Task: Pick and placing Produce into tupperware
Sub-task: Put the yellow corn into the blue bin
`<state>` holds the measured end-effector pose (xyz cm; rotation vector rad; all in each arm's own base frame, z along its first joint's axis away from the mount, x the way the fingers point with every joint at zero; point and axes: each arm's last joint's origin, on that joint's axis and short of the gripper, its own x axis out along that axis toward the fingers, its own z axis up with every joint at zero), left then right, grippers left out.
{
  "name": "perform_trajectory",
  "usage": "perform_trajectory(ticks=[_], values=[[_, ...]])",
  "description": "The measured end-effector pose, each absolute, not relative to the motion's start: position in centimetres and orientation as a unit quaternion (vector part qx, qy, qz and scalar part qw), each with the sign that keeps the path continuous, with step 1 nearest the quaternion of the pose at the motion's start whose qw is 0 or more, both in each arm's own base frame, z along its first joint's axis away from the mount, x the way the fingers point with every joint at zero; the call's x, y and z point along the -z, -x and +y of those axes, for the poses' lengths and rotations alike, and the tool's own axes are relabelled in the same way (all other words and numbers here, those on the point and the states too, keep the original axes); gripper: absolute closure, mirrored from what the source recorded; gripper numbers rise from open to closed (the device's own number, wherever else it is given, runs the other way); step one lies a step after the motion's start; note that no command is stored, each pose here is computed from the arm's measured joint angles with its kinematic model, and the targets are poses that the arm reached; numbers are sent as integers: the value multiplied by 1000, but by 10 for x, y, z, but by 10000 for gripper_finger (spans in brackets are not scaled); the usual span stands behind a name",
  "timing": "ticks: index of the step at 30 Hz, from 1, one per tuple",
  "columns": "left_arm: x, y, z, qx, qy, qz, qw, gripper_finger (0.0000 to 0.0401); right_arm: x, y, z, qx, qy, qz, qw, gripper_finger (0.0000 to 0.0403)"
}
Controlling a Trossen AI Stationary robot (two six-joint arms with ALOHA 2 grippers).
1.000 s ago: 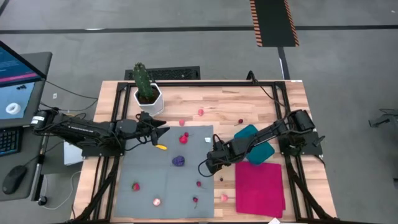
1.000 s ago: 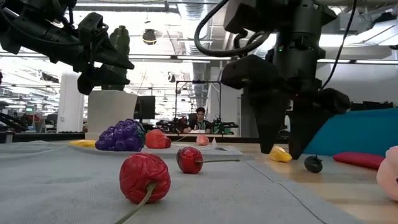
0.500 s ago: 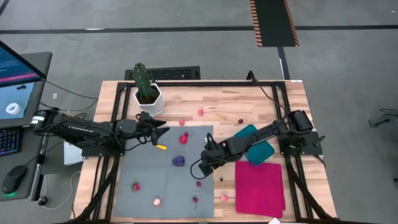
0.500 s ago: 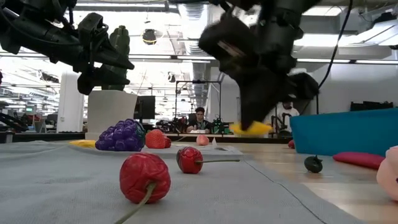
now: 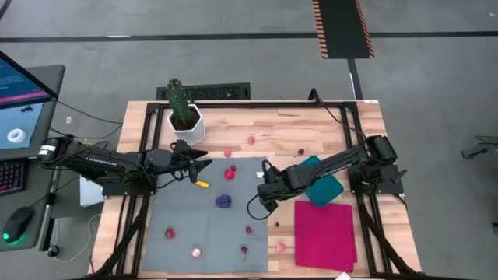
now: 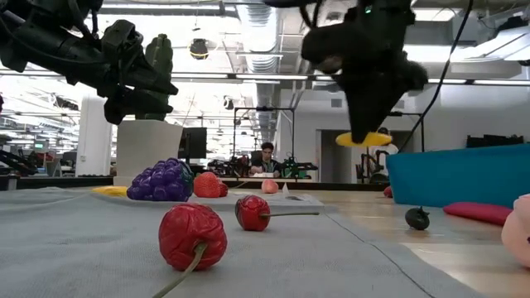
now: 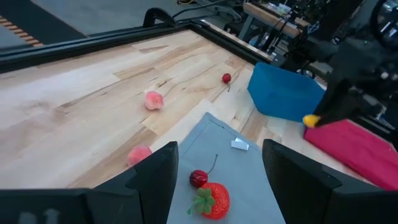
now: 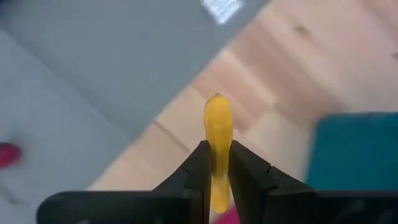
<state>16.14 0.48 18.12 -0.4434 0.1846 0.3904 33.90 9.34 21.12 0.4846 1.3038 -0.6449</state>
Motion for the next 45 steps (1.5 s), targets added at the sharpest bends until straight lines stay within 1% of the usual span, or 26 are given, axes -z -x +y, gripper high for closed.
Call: perform_trajectory(ticks=[3, 6, 12, 17, 21, 24, 27, 30, 36, 41, 45], values=[[-183, -162, 5, -191, 226, 80, 952, 177, -227, -324, 94, 308, -194, 590, 720, 332], [-190, -163, 5, -182, 226, 46, 956, 177, -246, -309, 95, 316, -182, 583, 726, 332], [-206, -165, 5, -167, 233, -35, 958, 177, -286, -275, 102, 315, -162, 533, 769, 332], [-205, -166, 2, -121, 221, -15, 968, 177, -318, -242, 113, 298, -130, 471, 820, 332], [-205, -166, 1, -93, 175, -4, 980, 177, -340, -213, 121, 285, -86, 402, 866, 332], [-205, -166, 0, -90, 144, -1, 986, 177, -347, -192, 123, 273, -61, 359, 890, 332], [-204, -166, 1, -95, 136, 3, 986, 177, -344, -172, 121, 270, -50, 328, 904, 332], [-204, -166, 1, -98, 163, -1, 982, 177, -333, -148, 117, 262, -50, 302, 915, 332], [-204, -166, 0, -93, 135, 4, 986, 177, -298, -111, 107, 238, -84, 284, 925, 332], [-204, -166, 0, -94, 131, 5, 987, 177, -270, -96, 102, 227, -108, 278, 927, 332], [-204, -166, 0, -94, 112, 6, 989, 177, -256, -93, 105, 208, -83, 275, 935, 332]])
